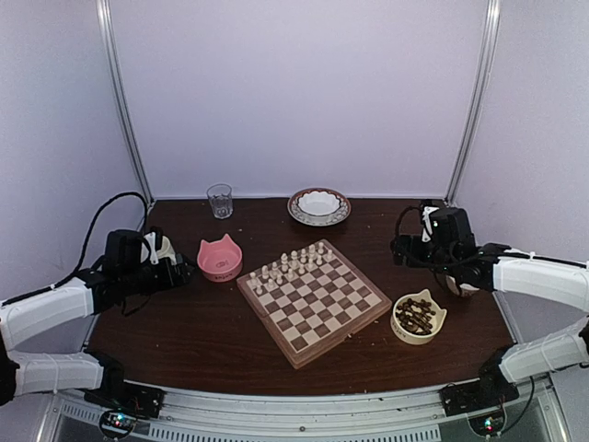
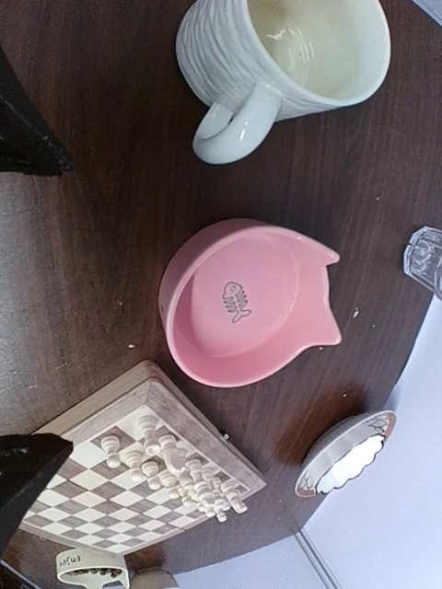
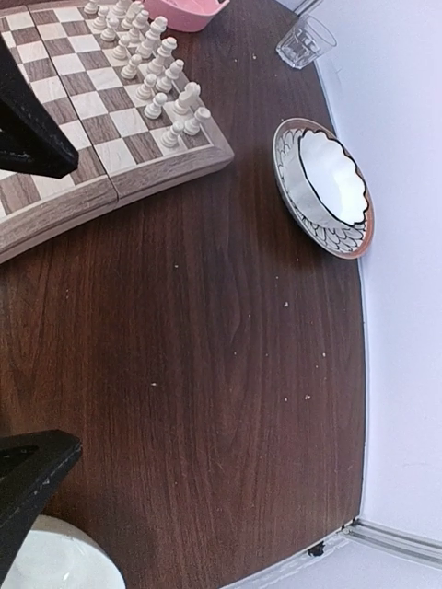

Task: Set up the chess pieces on the board
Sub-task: Pick up the pawn from the storage box.

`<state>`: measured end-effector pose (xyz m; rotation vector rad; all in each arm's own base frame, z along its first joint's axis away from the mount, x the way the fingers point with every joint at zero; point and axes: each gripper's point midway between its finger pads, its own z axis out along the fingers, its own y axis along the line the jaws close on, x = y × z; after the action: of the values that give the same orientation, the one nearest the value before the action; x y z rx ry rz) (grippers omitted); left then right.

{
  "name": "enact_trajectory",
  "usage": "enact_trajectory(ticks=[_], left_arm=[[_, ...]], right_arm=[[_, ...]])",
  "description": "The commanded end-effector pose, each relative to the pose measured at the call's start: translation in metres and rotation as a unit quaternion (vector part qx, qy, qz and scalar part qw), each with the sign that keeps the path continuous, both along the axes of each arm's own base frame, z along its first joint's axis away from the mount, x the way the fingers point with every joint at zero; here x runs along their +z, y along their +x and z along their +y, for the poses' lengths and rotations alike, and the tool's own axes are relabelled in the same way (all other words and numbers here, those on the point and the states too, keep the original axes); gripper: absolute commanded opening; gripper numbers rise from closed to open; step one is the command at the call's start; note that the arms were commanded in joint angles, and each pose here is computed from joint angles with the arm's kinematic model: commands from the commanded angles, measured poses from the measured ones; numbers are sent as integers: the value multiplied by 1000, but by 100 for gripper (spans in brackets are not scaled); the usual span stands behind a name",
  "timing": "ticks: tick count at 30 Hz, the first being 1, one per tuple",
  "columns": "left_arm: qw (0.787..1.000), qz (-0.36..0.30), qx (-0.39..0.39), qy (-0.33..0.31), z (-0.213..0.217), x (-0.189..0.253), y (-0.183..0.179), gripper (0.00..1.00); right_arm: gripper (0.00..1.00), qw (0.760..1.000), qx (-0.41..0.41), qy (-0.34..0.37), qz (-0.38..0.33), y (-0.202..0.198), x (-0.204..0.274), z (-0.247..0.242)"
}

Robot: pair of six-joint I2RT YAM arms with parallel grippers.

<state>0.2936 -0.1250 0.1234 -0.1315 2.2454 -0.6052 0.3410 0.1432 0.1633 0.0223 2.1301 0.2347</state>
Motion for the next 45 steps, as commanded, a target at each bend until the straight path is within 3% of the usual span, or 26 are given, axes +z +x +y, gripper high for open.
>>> enact_trajectory(ticks=[1,9,16,21,31,41,45], left_arm=[[1000,-1,-8,-6,-6,7,6,98],[998,-33,-32,-31,-13,13,-2,98],[990,-92,-34,-99,-23,41,-6,97],[990,-106,-19,-95,-23,52,0,97],[988,-133,-58,-52,-26,42,-2,97],[989,-117,-68,-62,-32,38,-3,96],[988,-123,-64,-62,-29,42,-6,97]], right_arm=[[100,999,-29,-27,-11,-10,0,-21],[99,999,-21,-16,24,-32,-16,-25],[81,997,34,-7,74,-68,-21,-20],[63,994,54,-19,98,-83,-25,-17],[53,986,63,-78,135,-82,-61,-13],[49,989,44,-48,134,-79,-64,-10],[48,985,32,-67,153,-77,-73,-14]])
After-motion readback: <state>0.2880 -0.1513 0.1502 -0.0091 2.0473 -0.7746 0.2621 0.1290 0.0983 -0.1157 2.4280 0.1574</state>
